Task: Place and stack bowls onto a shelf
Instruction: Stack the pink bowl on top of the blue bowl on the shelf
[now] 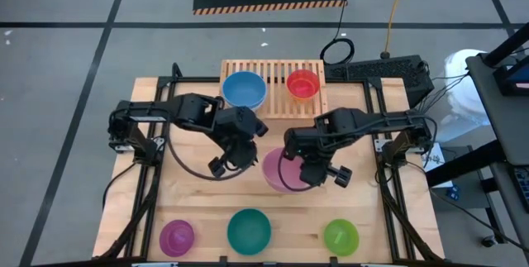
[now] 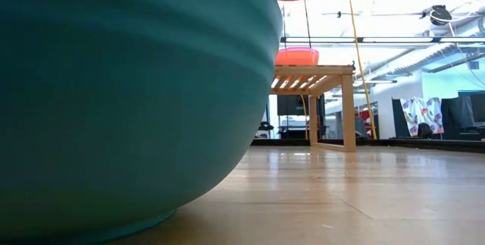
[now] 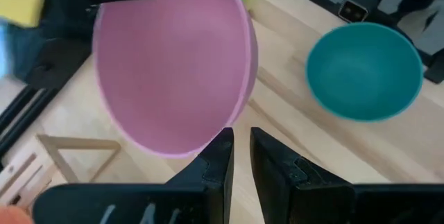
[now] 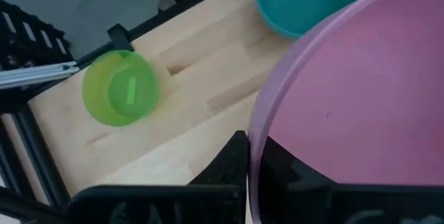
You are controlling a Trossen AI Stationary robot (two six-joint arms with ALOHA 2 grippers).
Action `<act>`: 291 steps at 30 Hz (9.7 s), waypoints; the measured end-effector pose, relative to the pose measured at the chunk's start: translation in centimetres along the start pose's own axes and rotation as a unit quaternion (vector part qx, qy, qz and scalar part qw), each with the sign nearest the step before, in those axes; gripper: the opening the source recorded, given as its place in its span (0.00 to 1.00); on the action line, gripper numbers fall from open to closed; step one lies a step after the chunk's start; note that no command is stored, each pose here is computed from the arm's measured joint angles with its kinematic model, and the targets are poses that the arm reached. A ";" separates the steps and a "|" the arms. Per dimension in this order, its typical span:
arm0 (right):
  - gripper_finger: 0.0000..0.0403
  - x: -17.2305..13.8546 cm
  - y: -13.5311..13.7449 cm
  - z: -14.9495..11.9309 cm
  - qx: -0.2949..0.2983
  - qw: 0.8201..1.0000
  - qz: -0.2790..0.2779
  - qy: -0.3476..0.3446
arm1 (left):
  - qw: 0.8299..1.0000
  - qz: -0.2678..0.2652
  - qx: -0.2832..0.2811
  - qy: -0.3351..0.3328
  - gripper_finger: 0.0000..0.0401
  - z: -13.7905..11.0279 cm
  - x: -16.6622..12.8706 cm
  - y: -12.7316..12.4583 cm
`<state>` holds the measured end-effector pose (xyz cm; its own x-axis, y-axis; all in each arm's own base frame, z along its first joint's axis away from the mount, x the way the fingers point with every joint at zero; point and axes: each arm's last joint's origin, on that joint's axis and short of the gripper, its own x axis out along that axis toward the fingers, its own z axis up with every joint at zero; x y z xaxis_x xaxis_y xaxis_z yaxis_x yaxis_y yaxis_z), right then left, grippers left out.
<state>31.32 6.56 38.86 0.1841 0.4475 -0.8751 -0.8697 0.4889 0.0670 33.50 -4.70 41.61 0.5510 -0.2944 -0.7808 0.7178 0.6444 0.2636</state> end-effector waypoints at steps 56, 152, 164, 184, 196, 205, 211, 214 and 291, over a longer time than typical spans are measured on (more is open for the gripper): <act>0.00 0.0 0.3 0.1 -0.061 0.997 0.030 -0.026 | 0.995 -0.022 0.097 -0.029 0.14 0.2 2.9 0.1; 0.00 0.5 0.4 -1.9 -0.236 0.968 0.053 -0.068 | 0.976 -0.018 0.206 -0.071 0.14 -0.3 3.2 0.6; 0.00 0.3 0.1 -2.1 -0.269 0.960 0.040 -0.071 | 0.977 -0.049 0.182 -0.096 0.14 -0.2 3.7 0.4; 0.00 0.3 0.2 -2.1 -0.298 0.951 0.042 -0.071 | 0.972 -0.061 0.191 -0.119 0.14 0.0 3.6 0.4; 0.00 0.3 0.1 -2.1 -0.257 0.963 0.041 -0.073 | 0.975 -0.054 0.182 -0.118 0.14 -0.4 3.5 0.9; 0.00 0.3 0.1 -2.0 -0.246 0.966 0.041 -0.073 | 0.977 -0.049 0.171 -0.118 0.14 -0.3 3.5 1.0; 0.00 0.3 0.0 -2.0 -0.238 0.968 0.038 -0.075 | 0.980 -0.052 0.154 -0.117 0.14 -0.3 3.5 0.9; 0.00 0.3 -0.1 -1.9 -0.238 0.968 0.033 -0.077 | 0.980 -0.052 0.150 -0.116 0.14 -0.3 3.5 0.9; 0.00 0.0 -0.9 -3.0 -0.094 0.987 -0.079 0.101 | 0.966 0.025 -0.258 -0.001 0.14 -1.4 1.6 0.6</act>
<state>30.71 3.91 37.38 0.2466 0.2085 -0.9464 -0.9104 0.3847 -0.1524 34.17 -3.84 39.77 0.5804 -0.2551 -0.7734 0.3826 0.9238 -0.0177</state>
